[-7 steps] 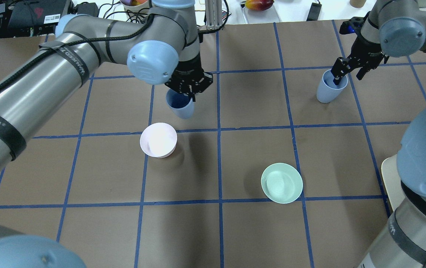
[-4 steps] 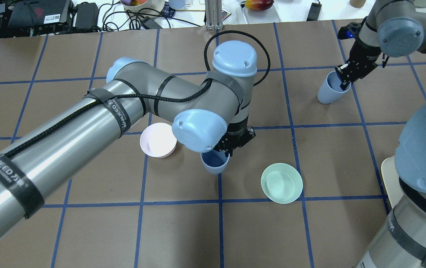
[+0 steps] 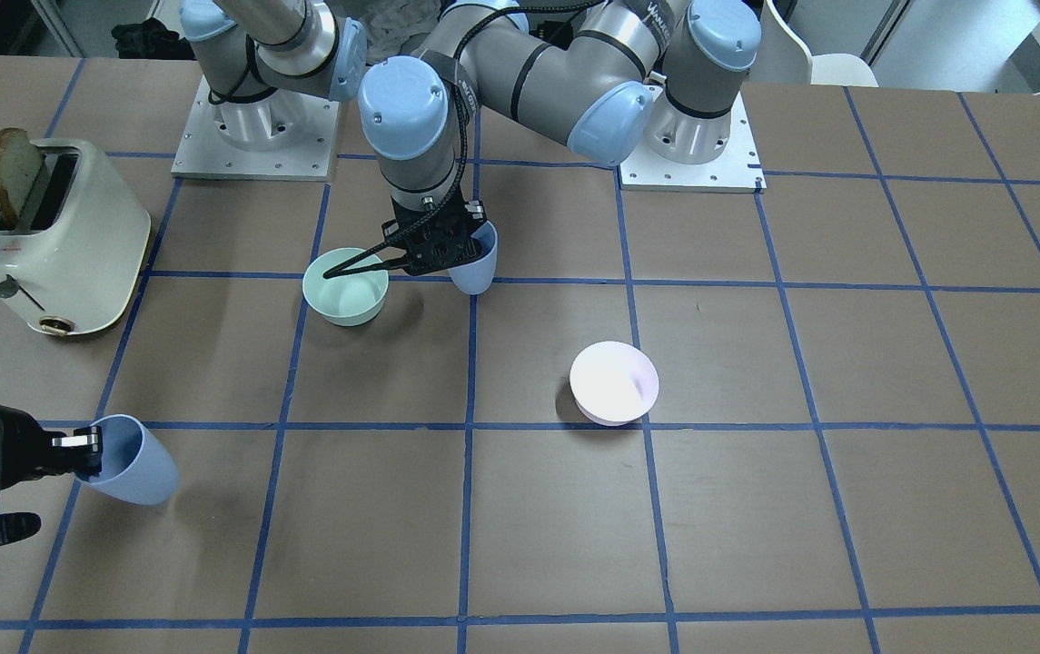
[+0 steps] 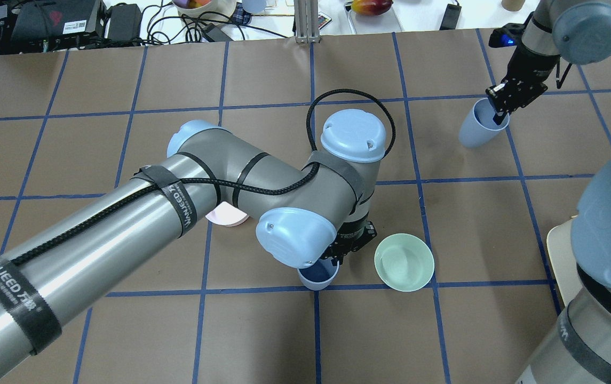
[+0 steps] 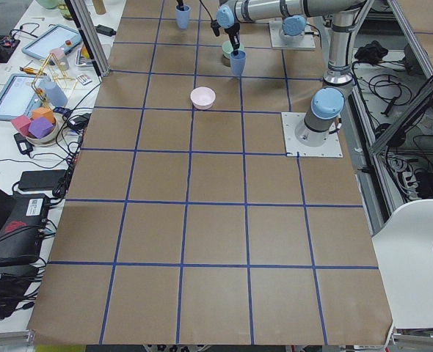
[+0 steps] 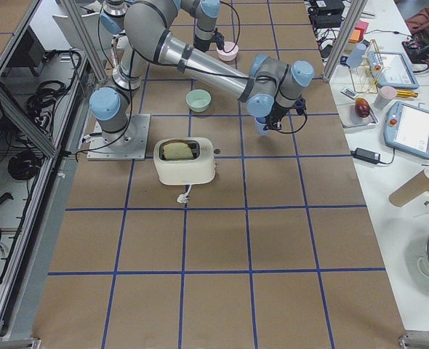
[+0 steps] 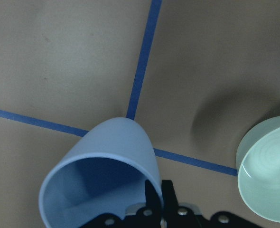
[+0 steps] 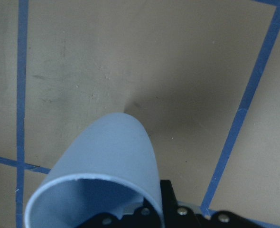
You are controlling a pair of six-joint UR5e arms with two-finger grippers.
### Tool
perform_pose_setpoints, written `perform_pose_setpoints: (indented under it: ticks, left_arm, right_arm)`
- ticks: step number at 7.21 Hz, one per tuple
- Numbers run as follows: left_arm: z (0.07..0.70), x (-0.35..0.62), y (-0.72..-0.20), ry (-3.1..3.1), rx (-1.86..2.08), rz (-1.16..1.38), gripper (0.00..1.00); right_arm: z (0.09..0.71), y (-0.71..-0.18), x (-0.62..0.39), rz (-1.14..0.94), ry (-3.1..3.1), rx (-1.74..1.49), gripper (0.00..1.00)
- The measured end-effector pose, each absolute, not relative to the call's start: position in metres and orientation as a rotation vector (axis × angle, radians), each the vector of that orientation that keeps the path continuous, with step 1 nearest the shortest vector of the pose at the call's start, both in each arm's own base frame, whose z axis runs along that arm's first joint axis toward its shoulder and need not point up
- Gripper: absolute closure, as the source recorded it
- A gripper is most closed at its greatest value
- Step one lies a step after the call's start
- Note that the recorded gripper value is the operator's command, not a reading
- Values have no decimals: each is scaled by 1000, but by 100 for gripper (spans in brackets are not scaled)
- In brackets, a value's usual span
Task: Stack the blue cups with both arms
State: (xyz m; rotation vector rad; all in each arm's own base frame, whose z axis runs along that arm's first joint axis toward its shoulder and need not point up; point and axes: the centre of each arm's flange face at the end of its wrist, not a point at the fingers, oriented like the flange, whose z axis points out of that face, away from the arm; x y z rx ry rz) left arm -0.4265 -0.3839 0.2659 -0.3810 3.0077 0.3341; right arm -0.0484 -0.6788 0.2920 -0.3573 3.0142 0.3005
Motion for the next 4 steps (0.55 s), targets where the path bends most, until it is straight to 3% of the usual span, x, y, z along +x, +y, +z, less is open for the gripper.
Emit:
perform_pose_setpoints:
  ticks: [4]
  left_arm:
    - [287, -423, -390, 3047, -367, 280, 0]
  right_arm:
    - [382, -657, -32, 397, 2968, -358, 100]
